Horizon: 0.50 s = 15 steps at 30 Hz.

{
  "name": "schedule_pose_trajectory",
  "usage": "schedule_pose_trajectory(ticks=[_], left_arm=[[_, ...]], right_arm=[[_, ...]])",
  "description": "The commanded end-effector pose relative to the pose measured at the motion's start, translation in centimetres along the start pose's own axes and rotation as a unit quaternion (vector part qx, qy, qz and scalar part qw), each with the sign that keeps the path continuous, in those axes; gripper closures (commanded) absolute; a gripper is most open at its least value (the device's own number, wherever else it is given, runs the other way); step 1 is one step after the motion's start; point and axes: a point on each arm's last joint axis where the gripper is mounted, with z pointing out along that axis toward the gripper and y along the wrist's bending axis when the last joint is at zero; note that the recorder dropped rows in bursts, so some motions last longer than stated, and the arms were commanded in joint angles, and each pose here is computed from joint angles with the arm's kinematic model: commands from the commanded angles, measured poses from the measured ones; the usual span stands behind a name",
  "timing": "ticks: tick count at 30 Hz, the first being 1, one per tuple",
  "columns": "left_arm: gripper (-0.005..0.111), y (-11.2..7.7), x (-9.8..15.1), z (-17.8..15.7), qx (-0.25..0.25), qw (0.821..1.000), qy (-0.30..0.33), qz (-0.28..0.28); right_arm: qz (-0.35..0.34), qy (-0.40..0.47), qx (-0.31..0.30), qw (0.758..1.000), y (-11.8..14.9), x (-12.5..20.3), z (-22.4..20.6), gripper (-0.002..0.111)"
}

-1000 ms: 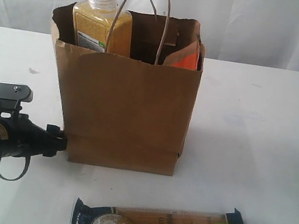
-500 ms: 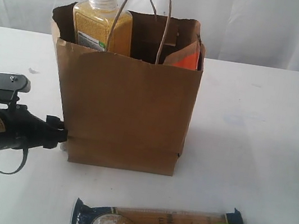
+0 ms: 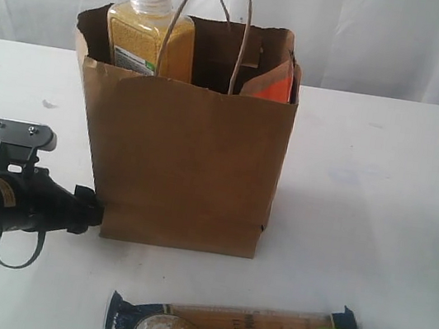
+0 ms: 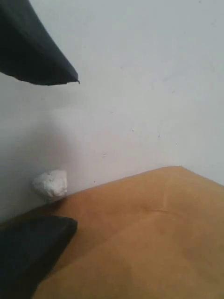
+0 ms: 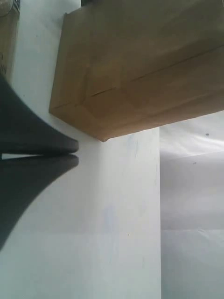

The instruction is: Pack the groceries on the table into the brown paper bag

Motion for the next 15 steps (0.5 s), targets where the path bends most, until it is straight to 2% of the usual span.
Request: schedule_pose_trajectory(ticks=[1,6,10,15], left_arm=[[0.029,-1.17,-0.17,0.46,0.017,1.0,0.01,0.017],[0.032,-1.11,0.0,0.57,0.007,0.999,0.035,0.022],[0.053,-0.99,0.36,0.54,0.001,0.998,0.055,0.023],[0.072,-0.87,0.32,0.54,-0.005,0.998,0.053,0.031]], right_arm=[[0.001,-0.004,0.001,1.0,-0.02,0.07,-0.02,0.108],[0.001,-0.004,0.001,1.0,-0.02,0.07,-0.02,0.108],[0.001,-0.004,0.001,1.0,-0.02,0.07,-0.02,0.108],[0.001,-0.004,0.001,1.0,-0.02,0.07,-0.02,0.108]])
